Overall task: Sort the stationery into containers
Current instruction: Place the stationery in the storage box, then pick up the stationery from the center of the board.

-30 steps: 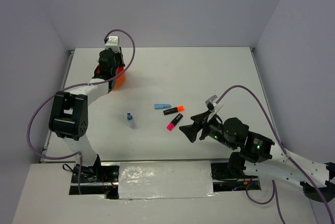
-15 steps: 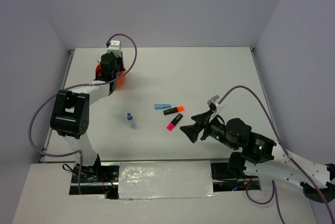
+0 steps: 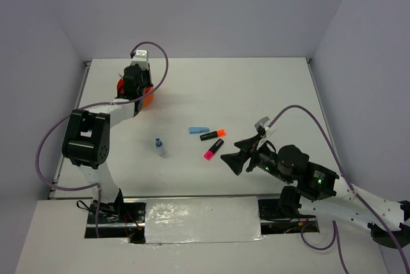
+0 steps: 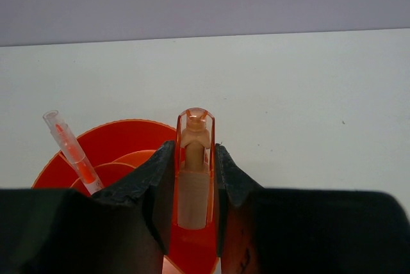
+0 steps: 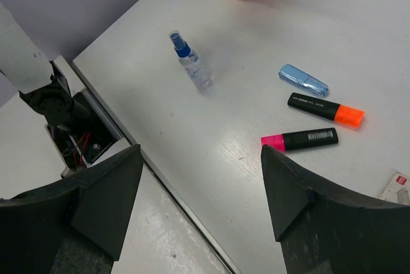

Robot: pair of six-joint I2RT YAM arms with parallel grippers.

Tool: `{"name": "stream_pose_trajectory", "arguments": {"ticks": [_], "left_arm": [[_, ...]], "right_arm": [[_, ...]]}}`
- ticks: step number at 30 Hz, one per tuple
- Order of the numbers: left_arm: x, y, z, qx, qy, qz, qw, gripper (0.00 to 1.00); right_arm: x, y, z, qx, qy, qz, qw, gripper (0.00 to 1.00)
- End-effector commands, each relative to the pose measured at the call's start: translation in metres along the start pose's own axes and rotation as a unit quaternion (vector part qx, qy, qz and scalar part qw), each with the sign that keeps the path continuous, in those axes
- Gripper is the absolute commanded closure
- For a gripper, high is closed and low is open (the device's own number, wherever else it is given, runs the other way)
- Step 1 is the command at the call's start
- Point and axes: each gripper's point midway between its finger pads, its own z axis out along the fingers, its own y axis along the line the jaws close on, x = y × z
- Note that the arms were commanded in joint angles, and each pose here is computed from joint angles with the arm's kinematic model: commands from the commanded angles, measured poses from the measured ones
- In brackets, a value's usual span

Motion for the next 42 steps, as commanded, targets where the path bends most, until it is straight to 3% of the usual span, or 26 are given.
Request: {"name": "stream_pose_trajectory", "arguments": {"ticks": [1,8,9,12,13,18,20,23,24,25,27,30,35,37,42], "left_arm": [[-0.001,0.006,0.005,-0.009,-0.019,0.01,1.0,0.72],[0.0,0.009,0.004,-0.017,-0.021,0.01,1.0,0.58],[-0.001,0.009,0.004,-0.017,-0.022,0.011,1.0,0.5],[-0.011,0.006,0.002,-0.011,-0.031,0.005,0.999,0.43],[-0.016,0.004,0.001,-0.006,-0.034,0.003,0.999,0.35],[-0.047,0.005,-0.01,-0.009,-0.065,-0.011,0.998,0.28],[-0.064,-0.003,-0.016,0.001,-0.076,-0.013,0.997,0.26],[-0.112,-0.059,-0.026,0.099,-0.095,0.017,0.99,0.13],[-0.119,-0.088,-0.031,0.144,-0.089,0.033,0.985,0.05],[-0.086,-0.105,-0.03,0.183,-0.016,0.081,0.98,0.05],[-0.094,-0.16,-0.05,0.293,0.005,0.112,0.949,0.04],[-0.051,-0.203,-0.087,0.388,0.055,0.165,0.905,0.03],[0.007,-0.221,-0.116,0.399,0.129,0.282,0.863,0.05],[0.017,-0.219,-0.113,0.371,0.14,0.323,0.859,0.05],[0.065,-0.218,-0.112,0.381,0.234,0.36,0.819,0.08]], "right_arm": [[-0.011,0.002,-0.002,-0.006,-0.023,0.004,1.0,0.19],[-0.01,0.002,-0.003,-0.006,-0.024,0.005,1.0,0.18],[-0.01,0.002,-0.003,-0.007,-0.022,0.005,1.0,0.19],[-0.01,0.002,-0.003,-0.008,-0.023,0.004,1.0,0.18],[-0.01,0.002,-0.003,-0.007,-0.023,0.005,1.0,0.18],[-0.012,0.002,-0.004,-0.008,-0.025,0.006,1.0,0.18],[-0.012,0.002,-0.004,-0.007,-0.026,0.005,1.0,0.19],[-0.015,0.001,-0.005,-0.002,-0.028,0.004,1.0,0.18],[-0.016,0.0,-0.005,0.0,-0.029,0.003,1.0,0.19],[-0.019,0.001,-0.007,-0.001,-0.033,0.003,0.999,0.18],[-0.023,0.001,-0.011,-0.001,-0.035,0.002,0.999,0.19],[-0.032,0.002,-0.021,-0.005,-0.047,0.008,0.999,0.18],[-0.035,0.0,-0.033,-0.005,-0.05,0.01,0.999,0.18],[-0.033,0.0,-0.034,-0.007,-0.047,0.011,0.999,0.18],[-0.029,0.006,-0.033,-0.027,-0.048,0.019,0.998,0.18]]}}
